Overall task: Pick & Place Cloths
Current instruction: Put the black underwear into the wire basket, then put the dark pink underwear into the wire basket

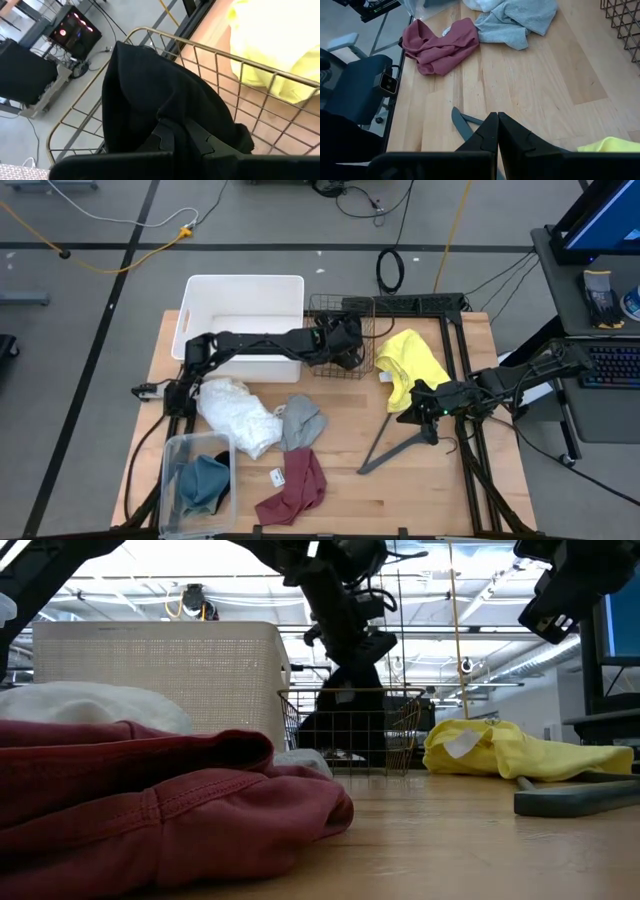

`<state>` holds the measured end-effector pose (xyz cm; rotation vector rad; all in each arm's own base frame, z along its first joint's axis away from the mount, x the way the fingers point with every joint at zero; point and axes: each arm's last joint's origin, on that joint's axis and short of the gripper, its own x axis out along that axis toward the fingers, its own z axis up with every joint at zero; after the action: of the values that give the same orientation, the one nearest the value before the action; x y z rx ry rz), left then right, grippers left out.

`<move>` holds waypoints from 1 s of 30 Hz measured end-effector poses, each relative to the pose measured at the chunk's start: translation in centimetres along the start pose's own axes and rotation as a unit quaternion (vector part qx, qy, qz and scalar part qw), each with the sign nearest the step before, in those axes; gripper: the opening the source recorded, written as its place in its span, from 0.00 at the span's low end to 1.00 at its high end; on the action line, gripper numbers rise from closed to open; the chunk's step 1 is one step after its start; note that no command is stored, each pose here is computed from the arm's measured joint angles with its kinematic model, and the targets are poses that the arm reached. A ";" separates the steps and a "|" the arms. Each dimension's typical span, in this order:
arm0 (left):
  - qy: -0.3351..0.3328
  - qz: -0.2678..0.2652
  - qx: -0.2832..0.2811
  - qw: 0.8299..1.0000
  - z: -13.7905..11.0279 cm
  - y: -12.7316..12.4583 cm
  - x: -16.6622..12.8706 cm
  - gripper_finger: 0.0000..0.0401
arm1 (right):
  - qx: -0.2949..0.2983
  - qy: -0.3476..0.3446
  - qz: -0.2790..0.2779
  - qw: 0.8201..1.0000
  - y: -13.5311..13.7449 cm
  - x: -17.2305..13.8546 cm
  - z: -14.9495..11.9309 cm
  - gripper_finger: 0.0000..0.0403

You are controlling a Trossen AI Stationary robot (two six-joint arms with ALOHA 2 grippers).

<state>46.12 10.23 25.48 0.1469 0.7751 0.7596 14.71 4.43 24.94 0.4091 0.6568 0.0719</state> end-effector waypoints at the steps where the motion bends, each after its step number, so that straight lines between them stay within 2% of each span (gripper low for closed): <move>1: 0.001 -0.002 -0.001 1.000 0.0 0.1 0.1 0.00 | 0.000 -0.001 0.001 1.000 0.0 0.0 0.0 0.00; 4: 0.000 -0.006 0.001 1.000 0.0 0.1 0.1 0.02 | 0.000 -0.003 0.002 1.000 0.0 0.0 0.1 0.00; 9: 0.001 -0.054 0.006 0.999 0.0 -0.3 0.0 0.05 | -0.001 -0.006 0.004 1.000 0.1 0.0 0.1 0.00; 16: 0.023 -0.055 0.016 0.998 -0.5 -0.2 0.0 0.06 | 0.000 -0.006 0.004 1.000 0.1 0.0 0.1 0.00; 20: 0.036 -0.077 0.014 0.996 -0.7 -0.3 0.0 0.07 | 0.000 -0.011 0.008 1.000 0.1 0.0 0.2 0.00; 23: 0.038 -0.091 0.013 0.995 -0.8 -0.4 0.0 0.13 | 0.000 -0.012 0.008 1.000 0.1 0.0 0.2 0.00; 30: 0.040 -0.094 0.000 0.995 -0.8 -0.4 0.0 0.37 | 0.000 -0.011 0.009 1.000 0.2 0.0 0.2 0.00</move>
<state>45.83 9.79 24.77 0.0441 0.8518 0.5901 14.85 4.50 25.16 0.4158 0.6319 0.0844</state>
